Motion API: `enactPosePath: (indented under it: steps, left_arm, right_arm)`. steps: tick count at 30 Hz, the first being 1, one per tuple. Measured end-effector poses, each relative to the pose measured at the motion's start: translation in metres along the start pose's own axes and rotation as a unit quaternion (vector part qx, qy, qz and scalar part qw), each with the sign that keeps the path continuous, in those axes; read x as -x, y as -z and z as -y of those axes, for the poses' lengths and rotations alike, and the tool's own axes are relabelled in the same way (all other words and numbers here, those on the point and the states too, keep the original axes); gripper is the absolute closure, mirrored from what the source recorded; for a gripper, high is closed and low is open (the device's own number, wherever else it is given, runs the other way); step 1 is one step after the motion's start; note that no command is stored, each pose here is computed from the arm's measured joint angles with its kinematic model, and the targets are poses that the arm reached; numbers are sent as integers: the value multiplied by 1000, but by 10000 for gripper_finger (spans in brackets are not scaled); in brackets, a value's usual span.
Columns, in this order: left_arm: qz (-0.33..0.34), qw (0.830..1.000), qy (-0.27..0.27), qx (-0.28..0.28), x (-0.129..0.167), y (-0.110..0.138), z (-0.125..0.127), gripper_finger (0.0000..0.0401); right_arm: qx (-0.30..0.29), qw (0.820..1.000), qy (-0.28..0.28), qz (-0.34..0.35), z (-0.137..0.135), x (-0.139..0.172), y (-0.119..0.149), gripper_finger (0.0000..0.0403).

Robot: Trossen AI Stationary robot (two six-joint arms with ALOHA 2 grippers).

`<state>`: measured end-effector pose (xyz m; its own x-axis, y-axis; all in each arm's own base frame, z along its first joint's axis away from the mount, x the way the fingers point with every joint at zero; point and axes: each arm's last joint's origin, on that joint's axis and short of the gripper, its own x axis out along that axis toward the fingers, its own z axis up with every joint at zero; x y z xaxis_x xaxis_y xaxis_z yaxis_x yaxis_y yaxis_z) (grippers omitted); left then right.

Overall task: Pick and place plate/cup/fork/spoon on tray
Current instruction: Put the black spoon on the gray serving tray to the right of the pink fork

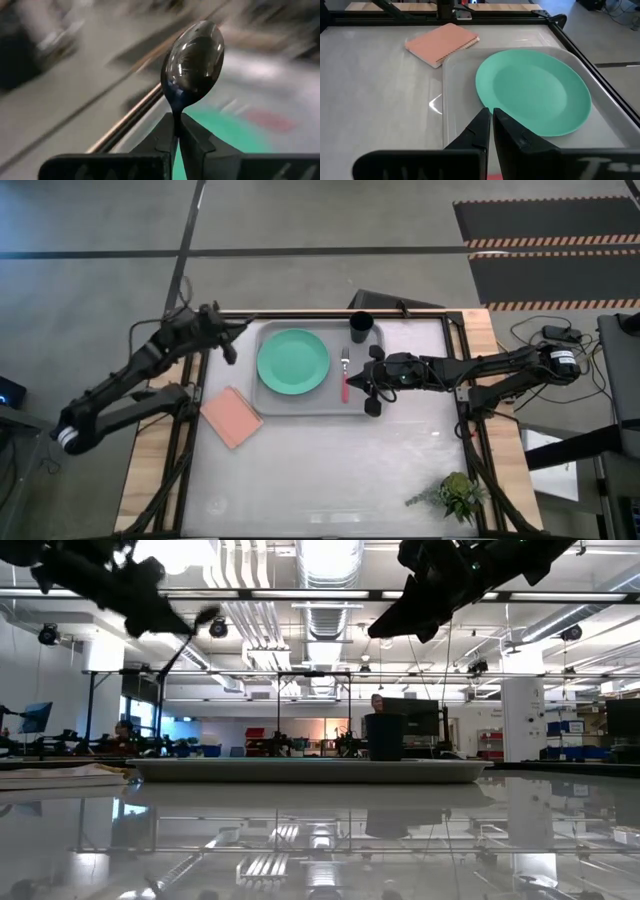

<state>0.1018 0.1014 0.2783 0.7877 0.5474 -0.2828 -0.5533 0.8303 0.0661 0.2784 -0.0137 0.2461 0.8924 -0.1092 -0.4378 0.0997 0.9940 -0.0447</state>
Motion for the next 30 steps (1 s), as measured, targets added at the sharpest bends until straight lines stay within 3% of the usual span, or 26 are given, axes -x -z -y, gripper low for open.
enactPosePath:
  steps: [5, 11, 15, 20, 30]
  left_arm:
    - [149, 980, 129, 8, 18, -14, 18, 401]
    - [250, 948, 195, 15, 18, -8, 34, 401]
    - [282, 932, 228, 17, 9, 0, 43, 401]
    - [293, 924, 245, 21, -5, 4, 53, 401]
    - [311, 908, 279, 34, -40, 7, 83, 401]
  right_arm:
    - [-3, 1000, -1, 6, -1, 0, -1, 390]
    - [6, 998, -10, 58, -7, 0, -4, 390]
    - [15, 995, -15, 99, -11, 0, -2, 390]
    - [14, 990, -12, 142, -11, 1, 0, 390]
    - [18, 986, -5, 165, -11, 3, -3, 390]
